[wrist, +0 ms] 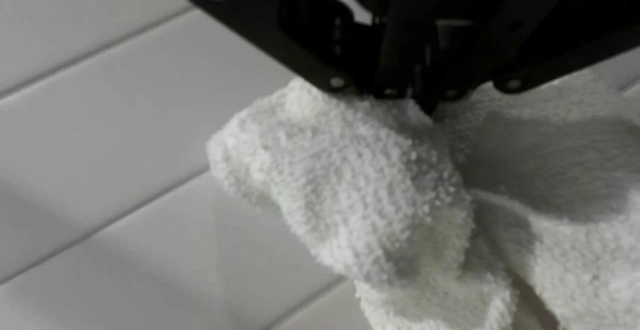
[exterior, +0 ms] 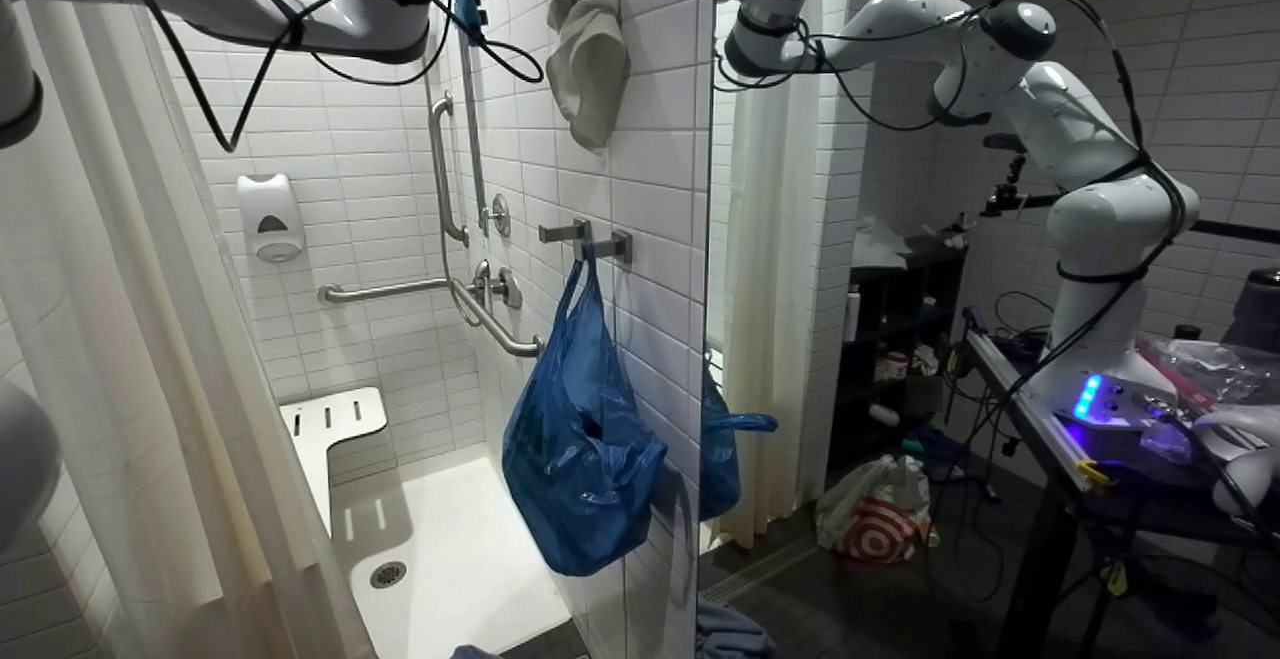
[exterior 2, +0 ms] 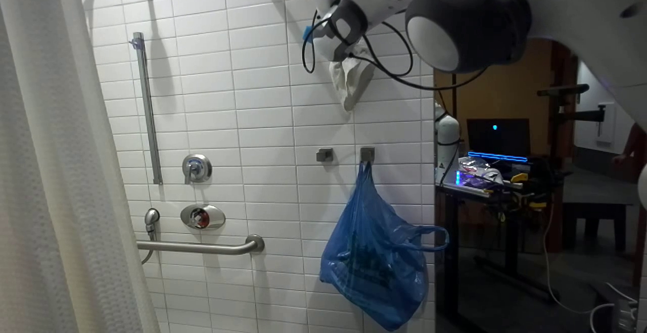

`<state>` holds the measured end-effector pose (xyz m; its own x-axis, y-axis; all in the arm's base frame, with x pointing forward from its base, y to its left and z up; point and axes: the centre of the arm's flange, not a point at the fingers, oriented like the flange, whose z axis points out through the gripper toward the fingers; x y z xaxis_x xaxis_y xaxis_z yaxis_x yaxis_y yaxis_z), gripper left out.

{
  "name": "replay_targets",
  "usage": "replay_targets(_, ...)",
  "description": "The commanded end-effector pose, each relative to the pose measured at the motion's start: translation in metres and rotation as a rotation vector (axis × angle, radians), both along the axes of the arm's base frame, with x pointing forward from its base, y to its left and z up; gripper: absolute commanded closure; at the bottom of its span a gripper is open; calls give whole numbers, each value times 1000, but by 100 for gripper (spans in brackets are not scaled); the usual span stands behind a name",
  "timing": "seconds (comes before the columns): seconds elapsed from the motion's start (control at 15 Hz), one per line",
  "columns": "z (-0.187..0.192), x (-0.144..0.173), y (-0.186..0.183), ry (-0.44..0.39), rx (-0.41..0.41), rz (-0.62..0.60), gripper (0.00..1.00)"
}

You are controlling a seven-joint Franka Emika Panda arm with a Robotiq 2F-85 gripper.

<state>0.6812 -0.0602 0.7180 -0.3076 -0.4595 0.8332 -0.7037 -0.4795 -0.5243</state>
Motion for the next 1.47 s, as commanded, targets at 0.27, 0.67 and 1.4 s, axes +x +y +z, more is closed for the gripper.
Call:
replay_targets(0.27, -26, 53, 9, 99, -10, 17, 98)
replay_targets(0.67, -57, 71, 6, 162, 23, 46, 98)
replay_targets(1.4, -117, 49, -12, 166, 88, 102, 98)
